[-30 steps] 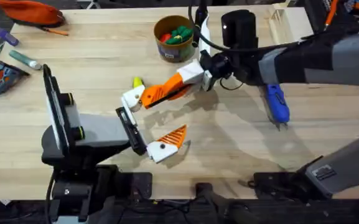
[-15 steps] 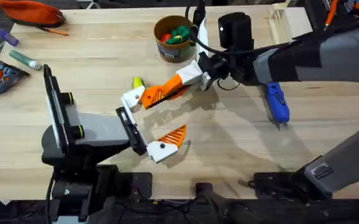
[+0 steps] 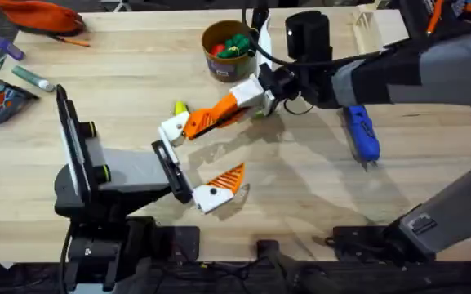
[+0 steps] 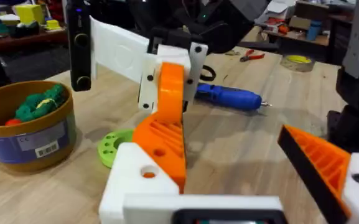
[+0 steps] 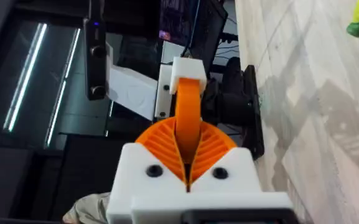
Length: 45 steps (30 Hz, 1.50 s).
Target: Pick up the gripper from the table and insert it into the empty holder that is missing its gripper. Then pick up a screw, insert it into the mounting hole, and use the screwdriver to tighten it. Finally, clean up the table by picking up the vegetable and placing it into the bucket.
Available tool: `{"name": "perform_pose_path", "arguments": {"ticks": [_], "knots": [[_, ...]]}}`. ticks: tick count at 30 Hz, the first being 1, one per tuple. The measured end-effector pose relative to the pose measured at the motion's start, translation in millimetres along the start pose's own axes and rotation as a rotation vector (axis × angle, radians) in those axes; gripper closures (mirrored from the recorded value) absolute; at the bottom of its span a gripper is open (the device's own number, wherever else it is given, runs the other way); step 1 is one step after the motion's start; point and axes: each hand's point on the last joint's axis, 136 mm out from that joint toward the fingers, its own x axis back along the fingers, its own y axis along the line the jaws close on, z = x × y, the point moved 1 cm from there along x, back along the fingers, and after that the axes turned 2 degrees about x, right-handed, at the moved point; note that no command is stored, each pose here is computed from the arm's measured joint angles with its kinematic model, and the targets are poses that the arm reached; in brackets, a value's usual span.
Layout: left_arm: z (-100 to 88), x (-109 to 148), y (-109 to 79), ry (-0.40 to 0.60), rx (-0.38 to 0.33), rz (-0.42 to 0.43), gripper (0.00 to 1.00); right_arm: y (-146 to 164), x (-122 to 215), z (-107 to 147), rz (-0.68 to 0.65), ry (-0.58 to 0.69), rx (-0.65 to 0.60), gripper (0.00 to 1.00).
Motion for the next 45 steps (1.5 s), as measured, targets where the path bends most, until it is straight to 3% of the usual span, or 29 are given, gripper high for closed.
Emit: {"name": "perform_pose_path", "arguments": {"ticks": [45], "knots": [[-0.3, 0.0, 3.0, -0.001, -0.002, -0.019, 0.015, -0.5, -26.7, -7.6, -0.001, 0.046, 0.013, 0.993]]}}
